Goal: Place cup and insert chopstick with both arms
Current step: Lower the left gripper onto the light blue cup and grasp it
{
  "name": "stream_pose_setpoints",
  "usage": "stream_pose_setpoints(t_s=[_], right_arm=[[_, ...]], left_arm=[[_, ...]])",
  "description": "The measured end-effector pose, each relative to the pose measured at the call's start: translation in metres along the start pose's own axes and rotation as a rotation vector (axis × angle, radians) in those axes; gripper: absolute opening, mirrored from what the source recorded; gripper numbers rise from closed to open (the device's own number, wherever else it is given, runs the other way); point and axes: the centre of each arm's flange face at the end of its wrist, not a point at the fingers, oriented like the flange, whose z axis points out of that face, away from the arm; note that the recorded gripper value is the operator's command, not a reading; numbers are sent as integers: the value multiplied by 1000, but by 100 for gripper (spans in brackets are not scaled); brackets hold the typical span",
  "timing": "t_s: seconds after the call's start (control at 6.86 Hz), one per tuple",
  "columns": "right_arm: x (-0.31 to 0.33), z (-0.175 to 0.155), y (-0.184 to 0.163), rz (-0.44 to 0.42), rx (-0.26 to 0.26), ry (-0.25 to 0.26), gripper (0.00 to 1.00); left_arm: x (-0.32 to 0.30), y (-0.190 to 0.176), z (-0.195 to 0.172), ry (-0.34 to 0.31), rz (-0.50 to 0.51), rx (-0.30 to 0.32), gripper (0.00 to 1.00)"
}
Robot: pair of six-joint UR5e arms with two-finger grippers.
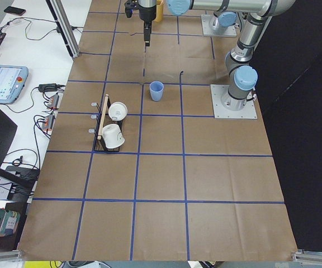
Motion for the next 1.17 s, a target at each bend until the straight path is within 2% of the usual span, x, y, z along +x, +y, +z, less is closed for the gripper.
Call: stream_pose_setpoints(t_s=[0.73, 0.88, 1.17], right_arm=[[1, 6, 0, -14, -11, 2, 100], [1, 7, 0, -17, -12, 3, 100], [2, 7, 0, -26, -14, 9, 100]], left_arm=[[-47, 9, 170, 13, 1, -42, 100], [-47, 15, 192, 20, -3, -60, 90], [-47, 18, 208, 23, -13, -69, 32]])
